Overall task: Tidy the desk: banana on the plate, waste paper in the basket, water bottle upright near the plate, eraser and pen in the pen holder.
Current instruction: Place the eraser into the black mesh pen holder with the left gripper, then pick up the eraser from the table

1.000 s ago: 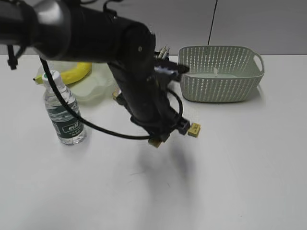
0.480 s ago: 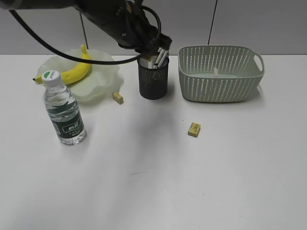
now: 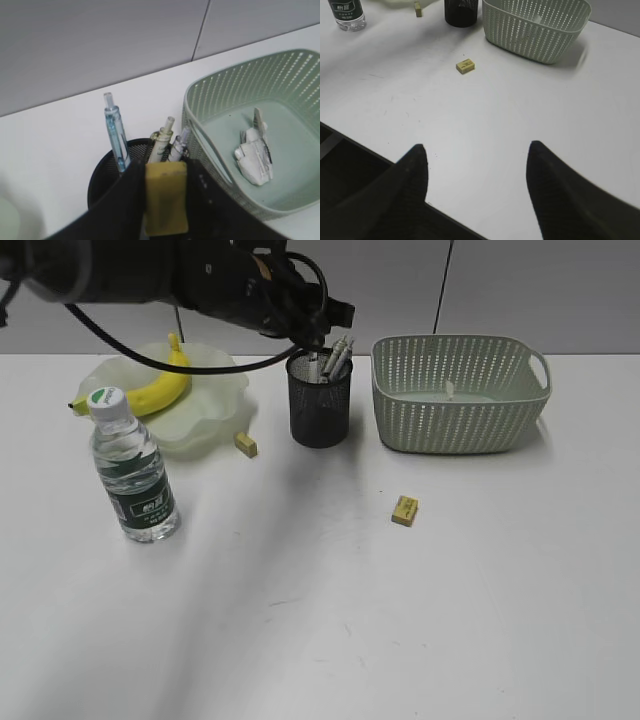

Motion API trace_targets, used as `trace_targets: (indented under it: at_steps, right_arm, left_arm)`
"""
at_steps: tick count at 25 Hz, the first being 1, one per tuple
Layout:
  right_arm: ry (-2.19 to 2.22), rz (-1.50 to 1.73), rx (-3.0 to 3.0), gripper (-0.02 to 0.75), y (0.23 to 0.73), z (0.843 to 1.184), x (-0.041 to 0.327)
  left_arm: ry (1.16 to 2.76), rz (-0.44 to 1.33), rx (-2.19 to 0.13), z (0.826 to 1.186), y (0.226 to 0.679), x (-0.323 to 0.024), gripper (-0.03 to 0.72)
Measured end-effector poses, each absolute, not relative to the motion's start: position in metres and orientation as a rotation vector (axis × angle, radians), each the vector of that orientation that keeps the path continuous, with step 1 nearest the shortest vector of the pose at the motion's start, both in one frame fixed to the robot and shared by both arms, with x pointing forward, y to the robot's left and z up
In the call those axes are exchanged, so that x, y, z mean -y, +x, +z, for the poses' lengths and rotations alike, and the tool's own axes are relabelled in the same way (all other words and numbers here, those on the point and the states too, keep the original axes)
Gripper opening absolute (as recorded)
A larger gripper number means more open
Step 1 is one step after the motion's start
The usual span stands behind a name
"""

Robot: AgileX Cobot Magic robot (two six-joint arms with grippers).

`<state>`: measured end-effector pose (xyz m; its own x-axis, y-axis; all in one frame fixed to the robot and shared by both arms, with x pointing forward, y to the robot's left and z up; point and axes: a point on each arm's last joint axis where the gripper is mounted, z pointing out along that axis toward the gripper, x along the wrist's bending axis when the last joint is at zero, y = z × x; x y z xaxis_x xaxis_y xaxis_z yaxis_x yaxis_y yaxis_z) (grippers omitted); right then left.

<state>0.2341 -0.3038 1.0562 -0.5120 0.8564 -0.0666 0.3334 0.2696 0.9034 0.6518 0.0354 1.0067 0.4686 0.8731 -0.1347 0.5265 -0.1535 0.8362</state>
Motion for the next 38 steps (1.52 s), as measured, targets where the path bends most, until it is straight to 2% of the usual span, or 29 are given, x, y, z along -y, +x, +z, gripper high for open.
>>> trace_targets:
  at_steps: [5, 17, 22, 25, 29, 33, 38]
  right_arm:
    - [1.069, 1.208, -1.982, 0.494, 0.234, 1.056, 0.304]
    - [1.069, 1.208, -1.981, 0.494, 0.234, 1.056, 0.304]
    - [1.069, 1.208, -1.981, 0.494, 0.234, 1.056, 0.304]
    - [1.069, 1.208, -1.981, 0.494, 0.234, 1.056, 0.304]
    - [1.069, 1.208, -1.981, 0.494, 0.234, 1.056, 0.304]
    - [1.069, 1.208, -1.981, 0.494, 0.234, 1.056, 0.304]
    - [1.069, 1.208, -1.981, 0.494, 0.234, 1.056, 0.304]
  left_arm:
    - [1.806, 0.494, -1.176, 0.982, 0.660, -0.030, 0.184]
    - [1.835, 0.526, -1.145, 0.962, 0.666, -0.030, 0.191]
    - [1.826, 0.535, -1.144, 0.962, 0.669, -0.032, 0.365]
    - [1.819, 0.538, -1.139, 0.965, 0.668, -0.032, 0.423]
    - [1.790, 0.552, -1.121, 0.990, 0.664, -0.035, 0.438]
    - [1.783, 0.557, -1.119, 1.036, 0.650, -0.044, 0.438]
    - [1.873, 0.525, -1.178, 1.093, 0.616, -0.067, 0.438]
